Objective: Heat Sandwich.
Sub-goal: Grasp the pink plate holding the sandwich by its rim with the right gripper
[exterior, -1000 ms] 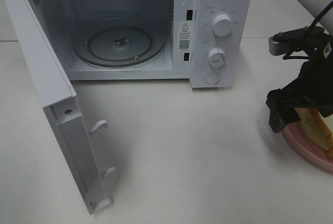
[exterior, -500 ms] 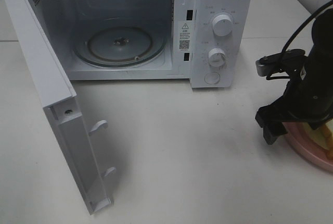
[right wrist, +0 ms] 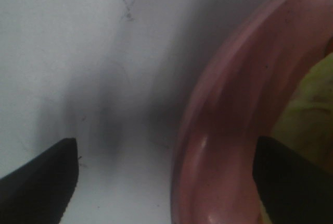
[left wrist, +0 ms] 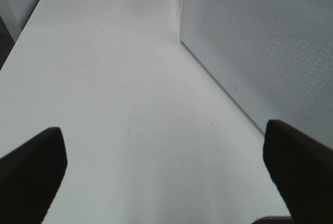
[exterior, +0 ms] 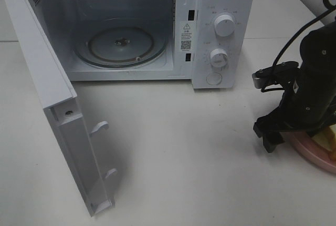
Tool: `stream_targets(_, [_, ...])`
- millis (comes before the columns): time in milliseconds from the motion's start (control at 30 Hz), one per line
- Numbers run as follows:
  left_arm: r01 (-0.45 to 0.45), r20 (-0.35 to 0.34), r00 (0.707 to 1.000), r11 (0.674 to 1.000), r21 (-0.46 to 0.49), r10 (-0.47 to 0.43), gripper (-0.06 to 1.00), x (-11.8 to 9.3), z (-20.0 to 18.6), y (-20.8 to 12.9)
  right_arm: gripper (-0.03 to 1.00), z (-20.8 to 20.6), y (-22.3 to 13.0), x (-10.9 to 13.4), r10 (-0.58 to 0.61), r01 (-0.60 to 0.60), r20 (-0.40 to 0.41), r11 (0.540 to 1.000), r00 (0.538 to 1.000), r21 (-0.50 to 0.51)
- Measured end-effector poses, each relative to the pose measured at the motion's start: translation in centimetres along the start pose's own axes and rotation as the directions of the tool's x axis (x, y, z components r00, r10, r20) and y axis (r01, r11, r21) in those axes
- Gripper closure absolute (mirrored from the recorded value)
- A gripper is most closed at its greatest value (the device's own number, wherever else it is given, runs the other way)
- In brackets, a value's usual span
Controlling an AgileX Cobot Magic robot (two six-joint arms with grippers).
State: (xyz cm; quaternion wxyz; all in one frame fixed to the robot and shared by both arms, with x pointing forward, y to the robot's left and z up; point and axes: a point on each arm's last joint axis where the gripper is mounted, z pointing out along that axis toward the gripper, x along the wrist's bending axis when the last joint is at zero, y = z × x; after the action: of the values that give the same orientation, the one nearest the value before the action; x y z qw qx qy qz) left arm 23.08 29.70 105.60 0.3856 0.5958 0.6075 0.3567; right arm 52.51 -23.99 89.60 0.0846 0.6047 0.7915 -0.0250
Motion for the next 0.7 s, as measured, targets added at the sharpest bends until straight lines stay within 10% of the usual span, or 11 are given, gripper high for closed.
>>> stream_targets(400, [0.0,0.0,1.0,1.0,0.0,0.0,-0.02,0.0,0.0,0.0,0.15,0.84,0.23,0.15,-0.013,0.013,-0.001,1.0,1.0,-0.005])
stream_targets(700, [0.0,0.0,1.0,1.0,0.0,0.0,-0.02,0.0,0.0,0.0,0.61,0.84,0.28,-0.24,0.031,-0.03,0.041,0.999,0.999,-0.012])
